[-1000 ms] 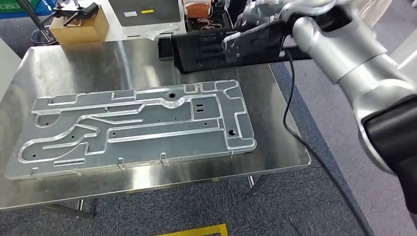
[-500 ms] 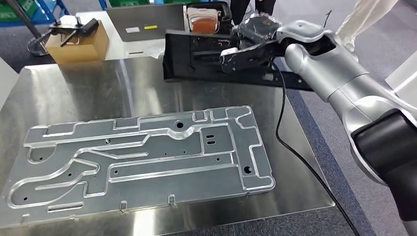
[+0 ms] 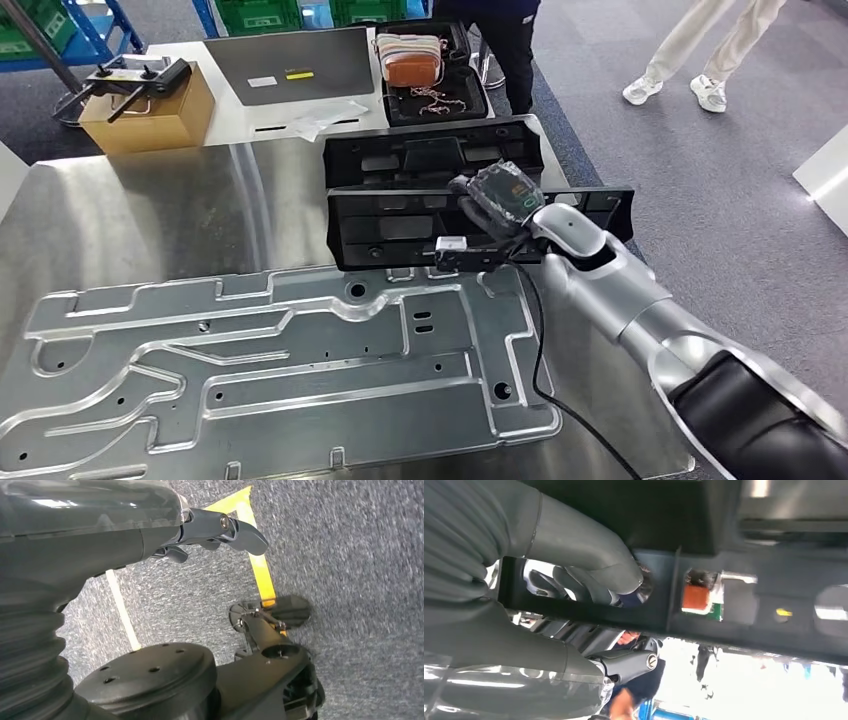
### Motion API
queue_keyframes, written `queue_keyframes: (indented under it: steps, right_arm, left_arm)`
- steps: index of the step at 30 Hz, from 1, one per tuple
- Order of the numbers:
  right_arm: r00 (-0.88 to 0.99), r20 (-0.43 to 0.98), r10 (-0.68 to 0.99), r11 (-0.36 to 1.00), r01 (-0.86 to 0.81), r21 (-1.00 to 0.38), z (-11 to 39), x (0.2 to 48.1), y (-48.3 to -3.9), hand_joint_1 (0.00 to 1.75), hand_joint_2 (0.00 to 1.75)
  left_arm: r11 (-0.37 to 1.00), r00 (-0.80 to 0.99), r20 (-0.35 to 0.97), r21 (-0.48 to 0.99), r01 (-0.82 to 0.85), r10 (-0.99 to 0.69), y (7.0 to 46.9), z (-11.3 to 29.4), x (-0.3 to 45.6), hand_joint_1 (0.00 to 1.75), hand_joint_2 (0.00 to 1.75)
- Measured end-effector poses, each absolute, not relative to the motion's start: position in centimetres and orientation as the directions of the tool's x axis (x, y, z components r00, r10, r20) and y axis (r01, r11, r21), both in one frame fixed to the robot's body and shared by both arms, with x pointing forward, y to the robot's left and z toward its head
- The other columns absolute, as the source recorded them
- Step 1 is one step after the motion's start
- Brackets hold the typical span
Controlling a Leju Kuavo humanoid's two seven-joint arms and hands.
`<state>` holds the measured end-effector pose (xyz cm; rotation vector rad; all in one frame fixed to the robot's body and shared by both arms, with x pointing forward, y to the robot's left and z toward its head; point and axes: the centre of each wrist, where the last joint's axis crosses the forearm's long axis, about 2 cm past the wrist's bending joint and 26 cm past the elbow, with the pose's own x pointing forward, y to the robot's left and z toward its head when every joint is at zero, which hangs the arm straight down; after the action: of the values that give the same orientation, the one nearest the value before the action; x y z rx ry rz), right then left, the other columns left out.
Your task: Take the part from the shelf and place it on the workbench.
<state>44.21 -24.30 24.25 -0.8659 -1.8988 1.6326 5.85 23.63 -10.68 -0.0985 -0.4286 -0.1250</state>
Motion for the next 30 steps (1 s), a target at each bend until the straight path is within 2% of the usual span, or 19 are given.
queue_keyframes:
  steps: [8,16,20,25,30]
  right_arm:
    - [-0.695,0.045,0.718,0.206,0.15,-0.967,21.4,41.6,-21.0,1.75,1.75]
    - [-0.688,0.057,0.723,0.219,0.151,-0.964,20.4,40.7,-20.0,1.75,1.75]
    - [-0.683,0.06,0.728,0.248,0.181,-0.952,18.0,38.8,-18.2,1.75,1.75]
    - [-0.668,0.21,0.714,0.364,0.099,-0.926,11.9,33.7,-14.4,1.75,1.75]
    - [-0.642,0.31,0.702,0.442,0.051,-0.895,10.2,31.1,-11.5,1.75,1.75]
  left_arm:
    - [0.989,0.9,0.426,-0.069,0.129,-0.088,23.7,-10.6,6.2,0.0,1.75]
    - [0.99,0.9,0.428,-0.069,0.126,-0.084,23.7,-10.6,6.3,0.0,1.75]
    - [0.99,0.899,0.43,-0.064,0.125,-0.085,23.7,-10.6,6.4,0.0,1.75]
    - [0.992,0.898,0.431,-0.046,0.119,-0.088,23.7,-10.6,6.6,0.0,1.75]
    - [0.992,0.9,0.425,-0.039,0.121,-0.093,23.8,-10.6,6.7,0.0,1.75]
